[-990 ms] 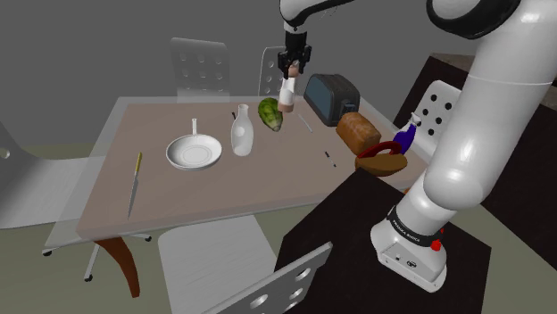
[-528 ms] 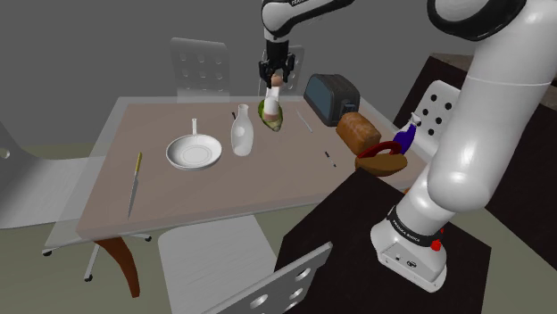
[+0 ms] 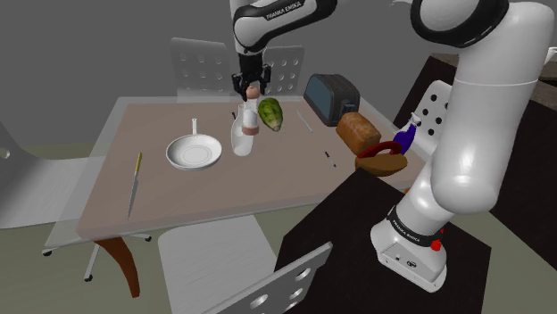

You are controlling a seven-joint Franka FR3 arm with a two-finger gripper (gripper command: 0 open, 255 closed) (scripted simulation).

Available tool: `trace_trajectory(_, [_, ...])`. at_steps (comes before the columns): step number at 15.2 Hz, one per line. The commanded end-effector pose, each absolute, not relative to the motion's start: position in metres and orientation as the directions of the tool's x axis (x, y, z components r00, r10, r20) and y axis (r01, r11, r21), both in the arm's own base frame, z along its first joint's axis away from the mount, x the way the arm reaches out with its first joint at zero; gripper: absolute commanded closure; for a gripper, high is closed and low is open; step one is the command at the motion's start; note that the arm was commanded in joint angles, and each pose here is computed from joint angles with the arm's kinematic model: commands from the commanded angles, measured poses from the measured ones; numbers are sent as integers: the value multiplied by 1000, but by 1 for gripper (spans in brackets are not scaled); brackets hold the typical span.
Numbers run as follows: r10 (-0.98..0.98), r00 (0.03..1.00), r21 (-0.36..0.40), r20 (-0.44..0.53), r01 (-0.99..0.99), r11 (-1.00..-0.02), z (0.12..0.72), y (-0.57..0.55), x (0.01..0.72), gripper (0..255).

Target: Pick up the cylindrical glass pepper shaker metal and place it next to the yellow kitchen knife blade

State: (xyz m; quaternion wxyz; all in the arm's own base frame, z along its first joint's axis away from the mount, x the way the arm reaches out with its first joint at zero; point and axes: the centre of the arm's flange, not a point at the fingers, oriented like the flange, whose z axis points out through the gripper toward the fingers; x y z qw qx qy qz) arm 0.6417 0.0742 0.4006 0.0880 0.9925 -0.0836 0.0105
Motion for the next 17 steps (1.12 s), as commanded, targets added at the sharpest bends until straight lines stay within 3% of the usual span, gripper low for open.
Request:
trace_trajectory(1, [-166, 986, 173, 36, -169, -970, 396, 98, 643, 255])
trace_trajectory(17, [-166, 986, 173, 36, -169, -970, 341, 301, 666, 255])
